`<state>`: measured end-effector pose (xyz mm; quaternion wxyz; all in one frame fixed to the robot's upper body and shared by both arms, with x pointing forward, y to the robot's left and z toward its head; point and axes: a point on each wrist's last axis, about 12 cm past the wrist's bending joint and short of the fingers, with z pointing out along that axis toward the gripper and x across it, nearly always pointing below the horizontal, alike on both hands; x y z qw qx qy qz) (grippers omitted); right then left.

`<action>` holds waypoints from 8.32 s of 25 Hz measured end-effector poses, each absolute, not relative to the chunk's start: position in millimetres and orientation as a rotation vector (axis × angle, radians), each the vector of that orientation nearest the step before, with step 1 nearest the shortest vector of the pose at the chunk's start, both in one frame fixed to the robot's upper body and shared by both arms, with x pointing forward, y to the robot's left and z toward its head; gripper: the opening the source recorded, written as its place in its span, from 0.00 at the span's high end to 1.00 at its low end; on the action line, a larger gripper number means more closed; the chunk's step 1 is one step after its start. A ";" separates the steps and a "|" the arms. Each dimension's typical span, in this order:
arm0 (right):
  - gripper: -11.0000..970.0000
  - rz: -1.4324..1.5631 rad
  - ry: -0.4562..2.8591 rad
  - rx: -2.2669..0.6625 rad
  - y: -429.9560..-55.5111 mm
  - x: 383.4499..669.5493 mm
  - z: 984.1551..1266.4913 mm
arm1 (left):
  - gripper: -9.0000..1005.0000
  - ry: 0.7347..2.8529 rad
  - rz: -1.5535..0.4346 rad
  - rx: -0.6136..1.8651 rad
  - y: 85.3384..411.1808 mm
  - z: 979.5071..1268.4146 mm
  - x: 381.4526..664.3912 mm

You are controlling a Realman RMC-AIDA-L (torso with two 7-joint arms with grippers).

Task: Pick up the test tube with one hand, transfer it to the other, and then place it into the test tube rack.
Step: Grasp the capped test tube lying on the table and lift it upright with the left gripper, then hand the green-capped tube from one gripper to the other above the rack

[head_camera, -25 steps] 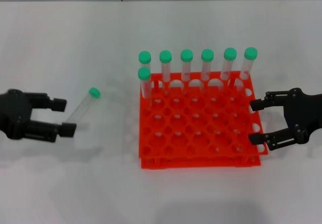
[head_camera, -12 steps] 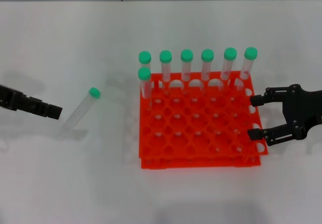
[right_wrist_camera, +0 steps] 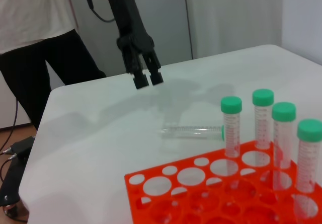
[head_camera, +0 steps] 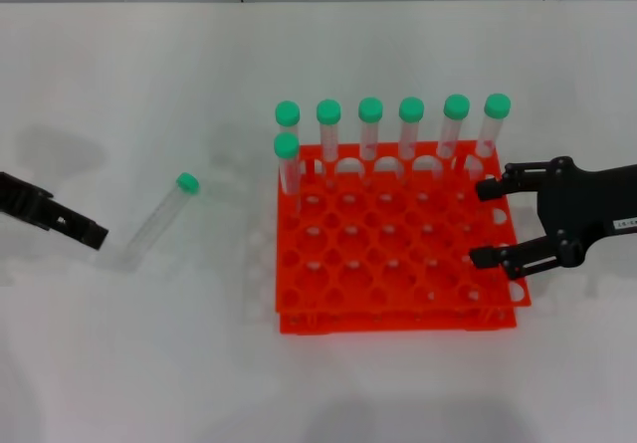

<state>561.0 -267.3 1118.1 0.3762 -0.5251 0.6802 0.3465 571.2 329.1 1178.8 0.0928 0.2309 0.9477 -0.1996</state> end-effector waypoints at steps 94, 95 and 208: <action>0.10 1.037 1.663 -1.194 -261.2 546.2 1119.6 | 0.78 2.007 -0.688 1.011 253.0 1199.4 592.8; 0.10 1.038 1.662 -1.191 -261.5 546.0 1119.7 | 0.78 1.979 -0.724 1.021 250.5 1197.4 591.9; 0.38 1.129 1.381 -0.572 -231.7 557.6 1096.8 | 0.68 1.651 -0.855 1.423 169.3 1136.7 606.6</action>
